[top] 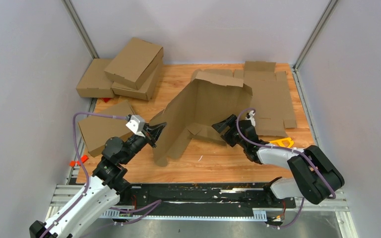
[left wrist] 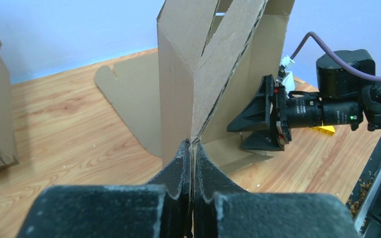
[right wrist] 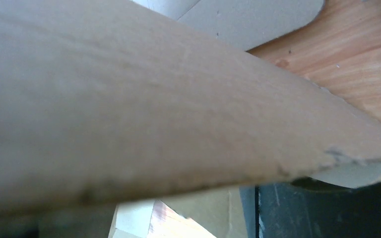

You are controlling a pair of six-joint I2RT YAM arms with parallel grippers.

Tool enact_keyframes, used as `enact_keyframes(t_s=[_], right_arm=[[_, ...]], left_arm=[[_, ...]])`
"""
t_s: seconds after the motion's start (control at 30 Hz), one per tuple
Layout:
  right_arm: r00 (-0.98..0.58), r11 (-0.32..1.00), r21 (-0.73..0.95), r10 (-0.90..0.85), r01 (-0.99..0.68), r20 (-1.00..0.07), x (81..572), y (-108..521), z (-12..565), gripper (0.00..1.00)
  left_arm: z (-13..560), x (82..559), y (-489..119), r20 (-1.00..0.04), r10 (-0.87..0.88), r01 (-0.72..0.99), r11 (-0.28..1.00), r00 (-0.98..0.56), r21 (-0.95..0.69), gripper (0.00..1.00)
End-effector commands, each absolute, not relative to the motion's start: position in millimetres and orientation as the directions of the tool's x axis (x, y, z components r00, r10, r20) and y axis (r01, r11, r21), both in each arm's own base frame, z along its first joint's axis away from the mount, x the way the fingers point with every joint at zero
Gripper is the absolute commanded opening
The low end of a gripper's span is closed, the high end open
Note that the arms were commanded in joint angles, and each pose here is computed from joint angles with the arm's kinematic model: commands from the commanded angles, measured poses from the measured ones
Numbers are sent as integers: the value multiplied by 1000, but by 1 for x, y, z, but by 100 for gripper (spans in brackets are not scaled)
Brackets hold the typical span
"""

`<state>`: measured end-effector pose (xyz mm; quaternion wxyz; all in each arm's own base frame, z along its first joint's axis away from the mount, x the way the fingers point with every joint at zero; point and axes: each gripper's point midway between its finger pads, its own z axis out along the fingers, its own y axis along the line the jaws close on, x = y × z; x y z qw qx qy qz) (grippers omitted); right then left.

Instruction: Fold the paper box

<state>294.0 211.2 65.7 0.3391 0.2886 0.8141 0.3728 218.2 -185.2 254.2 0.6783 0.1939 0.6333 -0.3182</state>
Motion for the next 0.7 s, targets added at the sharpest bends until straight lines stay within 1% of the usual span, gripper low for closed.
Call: enact_keyframes(t_s=[0.0, 0.07, 0.13, 0.2, 0.33, 0.4, 0.5, 0.67], right_arm=[[-610, 549, 810, 719, 205, -333, 302, 224, 76, 77], [-641, 629, 747, 668, 215, -377, 295, 225, 69, 74], [-674, 709, 671, 607, 219, -421, 283, 224, 61, 65], [-703, 754, 628, 552, 191, -448, 271, 225, 56, 56], [-749, 862, 506, 356, 33, -558, 258, 223, 56, 38], [-773, 910, 415, 271, 11, -574, 250, 216, 44, 31], [-808, 931, 365, 212, -3, -549, 240, 212, 22, 22], [-869, 955, 296, 137, -11, -476, 215, 210, -20, 21]], left_arm=[[232, 211, -194, -982, -166, 701, 689, -92, -183, 0], [231, 212, -193, -982, -164, 698, 692, -92, -182, 0], [232, 213, -192, -982, -164, 693, 698, -90, -180, 0], [231, 213, -191, -983, -162, 688, 704, -89, -179, 0], [231, 214, -187, -983, -165, 674, 718, -80, -176, 0], [232, 214, -186, -983, -169, 673, 719, -74, -174, 0], [232, 213, -185, -983, -171, 670, 722, -71, -174, 0], [232, 214, -181, -983, -175, 655, 737, -58, -170, 0]])
